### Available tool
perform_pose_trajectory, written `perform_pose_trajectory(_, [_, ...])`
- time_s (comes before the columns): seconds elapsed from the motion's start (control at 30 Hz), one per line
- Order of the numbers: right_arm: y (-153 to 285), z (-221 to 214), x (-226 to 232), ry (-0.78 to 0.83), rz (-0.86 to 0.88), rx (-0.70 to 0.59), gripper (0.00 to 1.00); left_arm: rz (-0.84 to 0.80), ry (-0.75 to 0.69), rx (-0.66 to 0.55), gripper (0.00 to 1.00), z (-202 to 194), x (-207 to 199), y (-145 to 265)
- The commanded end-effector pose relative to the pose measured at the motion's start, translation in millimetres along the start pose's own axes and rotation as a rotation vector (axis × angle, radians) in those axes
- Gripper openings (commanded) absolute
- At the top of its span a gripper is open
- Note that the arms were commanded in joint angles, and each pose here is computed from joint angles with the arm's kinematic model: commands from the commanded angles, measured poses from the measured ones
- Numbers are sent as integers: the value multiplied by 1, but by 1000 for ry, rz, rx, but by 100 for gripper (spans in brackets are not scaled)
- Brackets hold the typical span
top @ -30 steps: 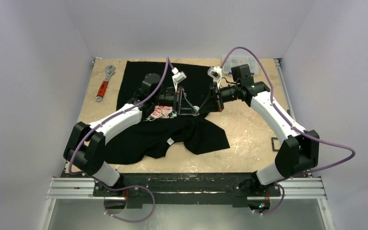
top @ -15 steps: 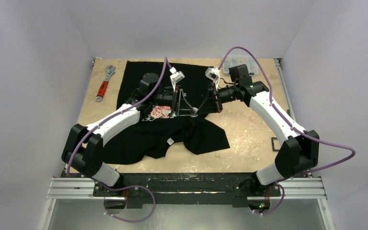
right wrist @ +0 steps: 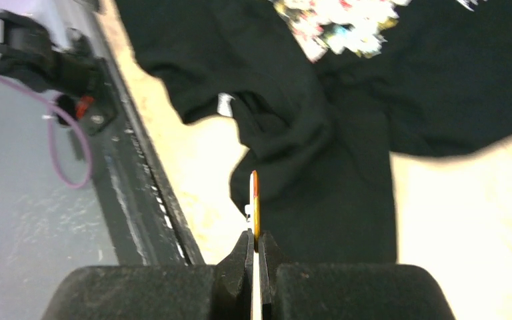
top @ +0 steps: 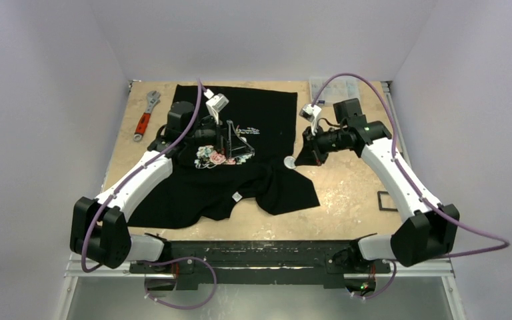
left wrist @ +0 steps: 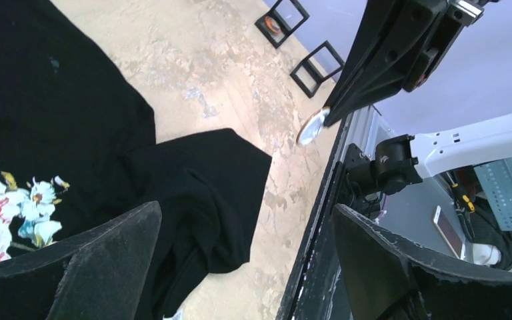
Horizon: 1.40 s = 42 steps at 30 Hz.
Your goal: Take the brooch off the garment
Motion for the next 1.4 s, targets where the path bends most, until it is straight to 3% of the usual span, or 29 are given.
perform_pose_trajectory(0.0, [31,-24,-11,-65,-313,71,0,46,-60,12,100,-3,-6,13])
perform_pose_trajectory(0.3, [87,-76,-50,-198,-935,215,0,71,-99,23,100,-4,-12,25])
perform_pose_trajectory(0.43, [108,-107,-73,-303,-1210,342,0,60,-97,22,100,-1,-15,26])
perform_pose_trajectory(0.6, [118,-138,-87,-379,-1426,419,0,47,-120,27,100,5,-19,27])
perform_pose_trajectory(0.9, [120,-163,-120,-433,-1560,436,0,27,-127,37,100,18,-21,26])
perform_pose_trajectory(1.37, [110,-189,-134,-414,-1568,492,0,29,-109,30,100,17,-25,28])
Point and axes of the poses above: each gripper's point midway between its finger pads, its own y axis back along the fingers, its own x axis along the line the jaws close on, z = x × y, the point moved 9 cm from there along y, back along the fingers, and after that the axes turned 7 degrees about -y, right-handed, at the moved point
